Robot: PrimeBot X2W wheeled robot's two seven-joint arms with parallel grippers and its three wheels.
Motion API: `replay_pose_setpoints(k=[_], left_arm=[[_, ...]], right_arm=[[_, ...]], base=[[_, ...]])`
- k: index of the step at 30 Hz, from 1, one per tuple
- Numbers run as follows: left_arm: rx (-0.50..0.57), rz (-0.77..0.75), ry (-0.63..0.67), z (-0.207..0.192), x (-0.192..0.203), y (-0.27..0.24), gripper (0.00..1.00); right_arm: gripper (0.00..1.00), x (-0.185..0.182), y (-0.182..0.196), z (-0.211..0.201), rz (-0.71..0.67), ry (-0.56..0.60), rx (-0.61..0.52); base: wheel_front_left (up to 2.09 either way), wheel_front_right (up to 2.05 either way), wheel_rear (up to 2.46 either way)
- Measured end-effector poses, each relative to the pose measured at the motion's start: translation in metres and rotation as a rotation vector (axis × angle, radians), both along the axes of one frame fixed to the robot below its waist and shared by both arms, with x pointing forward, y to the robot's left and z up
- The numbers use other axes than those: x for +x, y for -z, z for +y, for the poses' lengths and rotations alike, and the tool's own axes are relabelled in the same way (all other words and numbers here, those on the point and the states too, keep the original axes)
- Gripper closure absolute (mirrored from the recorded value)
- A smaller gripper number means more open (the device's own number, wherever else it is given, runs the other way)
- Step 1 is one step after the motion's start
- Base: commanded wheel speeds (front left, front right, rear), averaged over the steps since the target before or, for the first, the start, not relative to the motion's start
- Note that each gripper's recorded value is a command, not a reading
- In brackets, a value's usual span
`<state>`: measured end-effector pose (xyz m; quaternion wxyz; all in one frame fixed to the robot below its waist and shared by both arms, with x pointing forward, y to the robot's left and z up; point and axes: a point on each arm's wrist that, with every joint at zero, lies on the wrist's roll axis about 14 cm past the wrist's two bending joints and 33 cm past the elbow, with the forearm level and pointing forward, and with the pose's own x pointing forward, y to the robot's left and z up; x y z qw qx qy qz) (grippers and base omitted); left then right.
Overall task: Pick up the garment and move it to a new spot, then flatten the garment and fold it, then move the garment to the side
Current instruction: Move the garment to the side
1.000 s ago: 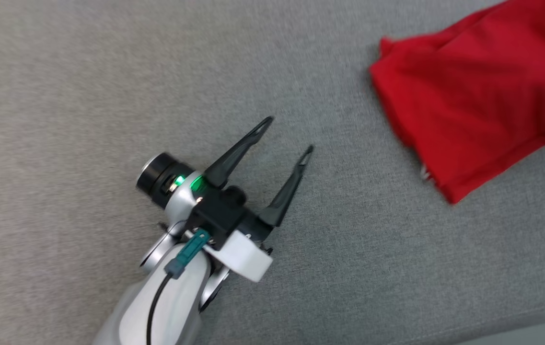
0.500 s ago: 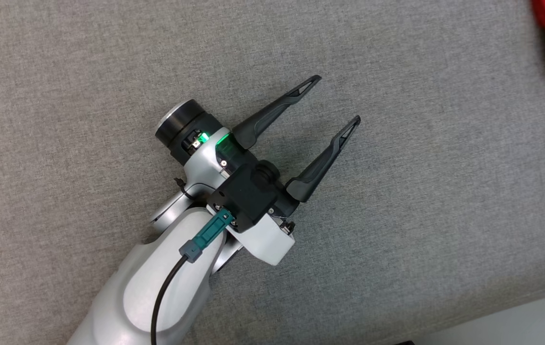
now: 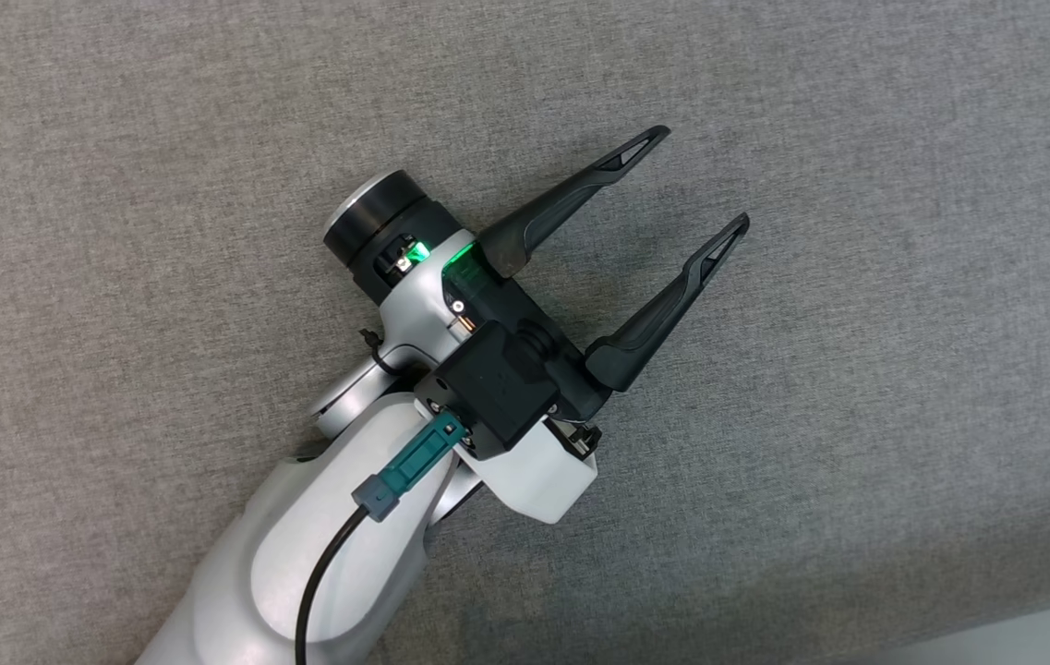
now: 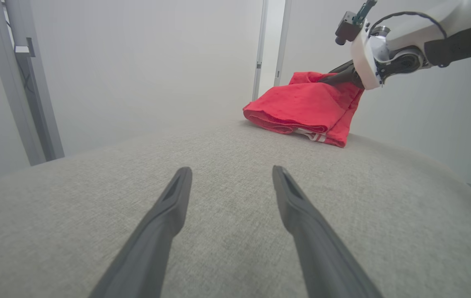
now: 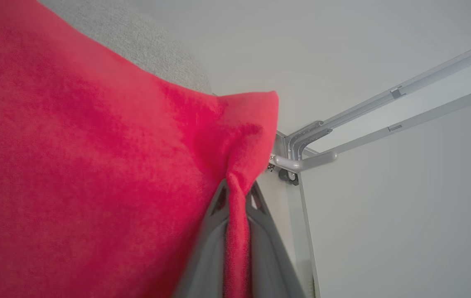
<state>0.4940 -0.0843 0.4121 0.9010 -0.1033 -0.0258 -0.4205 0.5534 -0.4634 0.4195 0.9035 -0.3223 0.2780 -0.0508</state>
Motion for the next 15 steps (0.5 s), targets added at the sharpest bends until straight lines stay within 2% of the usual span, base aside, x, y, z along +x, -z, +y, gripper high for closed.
replay_pose_setpoints(k=[1,2,3,9,15], left_arm=[[0.0,0.001,-0.002,0.001,0.0,0.0,0.0],[0.0,0.001,-0.005,0.001,0.0,0.0,0.0],[0.001,0.001,-0.007,0.002,0.001,0.0,0.0],[0.02,0.003,-0.034,0.01,0.003,-0.003,0.0],[0.048,0.011,-0.068,0.021,-0.004,-0.013,0.0]], right_arm=[[0.83,0.0,0.002,-0.002,0.003,0.008,-0.005],[0.08,-0.001,0.004,-0.006,0.012,0.019,-0.016],[0.0,-0.003,0.006,-0.011,0.019,0.045,-0.02],[0.0,0.005,-0.011,-0.013,-0.035,0.053,-0.047],[0.0,0.017,-0.04,0.013,-0.148,-0.003,0.005]], base=[[0.0,0.0,0.0],[0.0,0.0,0.0],[0.0,0.0,0.0],[0.0,0.0,0.0],[0.0,0.0,0.0]])
